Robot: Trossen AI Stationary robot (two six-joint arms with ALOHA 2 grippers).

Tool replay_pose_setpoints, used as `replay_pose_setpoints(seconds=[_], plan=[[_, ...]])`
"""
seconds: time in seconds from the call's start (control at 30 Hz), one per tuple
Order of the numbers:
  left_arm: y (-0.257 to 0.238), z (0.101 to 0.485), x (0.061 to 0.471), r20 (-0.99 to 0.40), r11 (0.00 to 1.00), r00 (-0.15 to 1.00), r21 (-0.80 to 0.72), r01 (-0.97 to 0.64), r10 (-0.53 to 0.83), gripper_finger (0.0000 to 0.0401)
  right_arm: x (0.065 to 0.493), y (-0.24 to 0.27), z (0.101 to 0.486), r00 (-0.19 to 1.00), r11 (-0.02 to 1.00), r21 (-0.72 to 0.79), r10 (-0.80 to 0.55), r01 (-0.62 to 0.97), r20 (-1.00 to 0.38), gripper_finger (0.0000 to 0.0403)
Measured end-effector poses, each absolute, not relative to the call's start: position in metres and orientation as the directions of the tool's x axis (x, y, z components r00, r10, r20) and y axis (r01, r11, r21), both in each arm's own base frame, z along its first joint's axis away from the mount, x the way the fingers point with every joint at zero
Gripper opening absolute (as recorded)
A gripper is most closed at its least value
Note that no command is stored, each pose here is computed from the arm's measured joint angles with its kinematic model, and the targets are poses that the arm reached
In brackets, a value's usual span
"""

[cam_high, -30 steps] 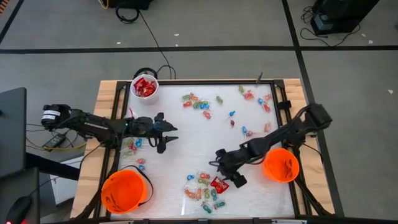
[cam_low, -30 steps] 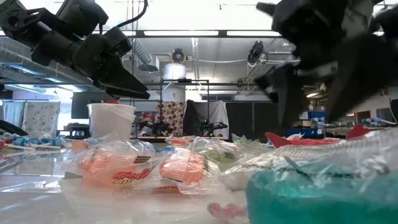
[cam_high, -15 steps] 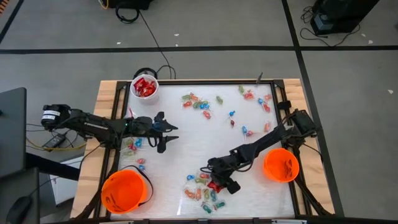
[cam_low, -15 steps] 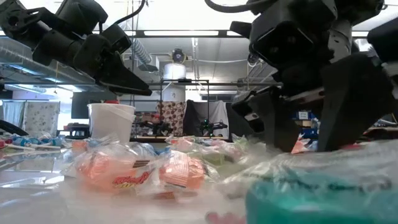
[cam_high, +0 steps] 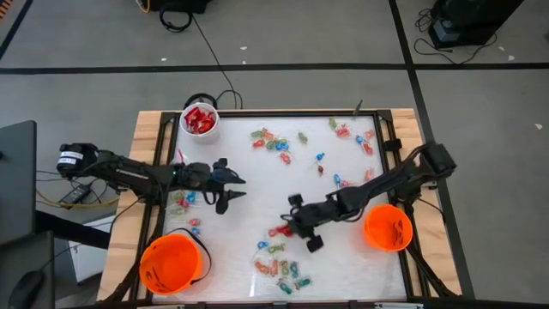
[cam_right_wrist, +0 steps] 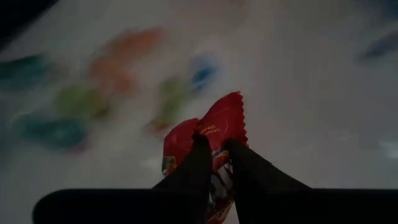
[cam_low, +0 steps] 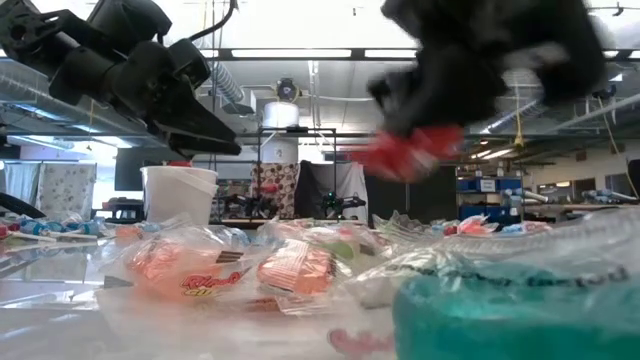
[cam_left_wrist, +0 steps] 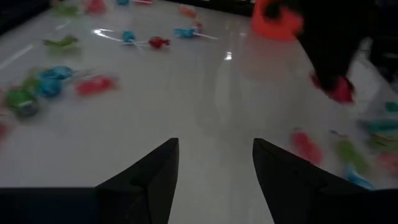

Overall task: Sort candy by brand, put in halloween buckets
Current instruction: Put the skittles into the white bucket

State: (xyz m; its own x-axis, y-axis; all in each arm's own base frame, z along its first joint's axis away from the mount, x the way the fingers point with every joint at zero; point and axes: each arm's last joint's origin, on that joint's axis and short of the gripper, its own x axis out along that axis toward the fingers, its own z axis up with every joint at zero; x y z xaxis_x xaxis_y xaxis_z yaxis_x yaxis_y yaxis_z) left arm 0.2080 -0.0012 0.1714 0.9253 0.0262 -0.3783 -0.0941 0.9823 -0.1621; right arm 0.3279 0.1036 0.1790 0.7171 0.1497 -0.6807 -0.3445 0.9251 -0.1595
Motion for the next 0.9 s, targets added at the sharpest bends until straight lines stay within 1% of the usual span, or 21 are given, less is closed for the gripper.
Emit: replay_pose_setpoints(seconds=[0.1, 0.2, 0.33, 0.47, 0.53, 0.63, 0.73, 0.9], plan=[[-0.005, 0.175, 0.209, -0.343, 0.984, 0.939, -0.165, -0.07, 0.01, 0.0211, 0.332, 0.087, 0.198, 0.806, 0.935, -0.295, -0.016, -0.198, -0.592, 0.0051], [-0.005, 0.181, 0.211, -0.276, 0.984, 0.961, -0.168, -0.056, 0.008, 0.0211, 0.339, 0.069, 0.212, 0.865, 0.941, -0.336, -0.129, -0.048, -0.486, 0.0051], [-0.005, 0.188, 0.213, -0.203, 0.988, 0.979, -0.149, -0.044, 0.013, 0.0211, 0.351, 0.043, 0.211, 0.884, 0.933, -0.355, -0.213, 0.058, -0.415, 0.0061], [-0.005, 0.19, 0.213, -0.189, 0.985, 0.982, -0.164, -0.048, 0.017, 0.0222, 0.365, 0.02, 0.206, 0.907, 0.922, -0.359, -0.27, 0.146, -0.324, 0.0063], [-0.004, 0.19, 0.213, -0.189, 0.983, 0.981, -0.168, -0.079, 0.046, 0.0235, 0.371, 0.011, 0.203, 0.914, 0.91, -0.376, -0.289, 0.171, -0.283, 0.006], [-0.001, 0.19, 0.213, -0.188, 0.976, 0.975, -0.156, -0.15, 0.12, 0.0267, 0.376, 0.002, 0.202, 0.928, 0.889, -0.421, -0.296, 0.18, -0.226, 0.0058], [0.001, 0.19, 0.213, -0.186, 0.967, 0.965, -0.144, -0.211, 0.183, 0.0307, 0.38, -0.005, 0.2, 0.943, 0.878, -0.449, -0.273, 0.165, -0.188, 0.006], [0.008, 0.191, 0.213, -0.167, 0.954, 0.956, -0.142, -0.266, 0.242, 0.0371, 0.382, -0.018, 0.202, 0.966, 0.879, -0.461, -0.211, 0.121, -0.149, 0.0061]])
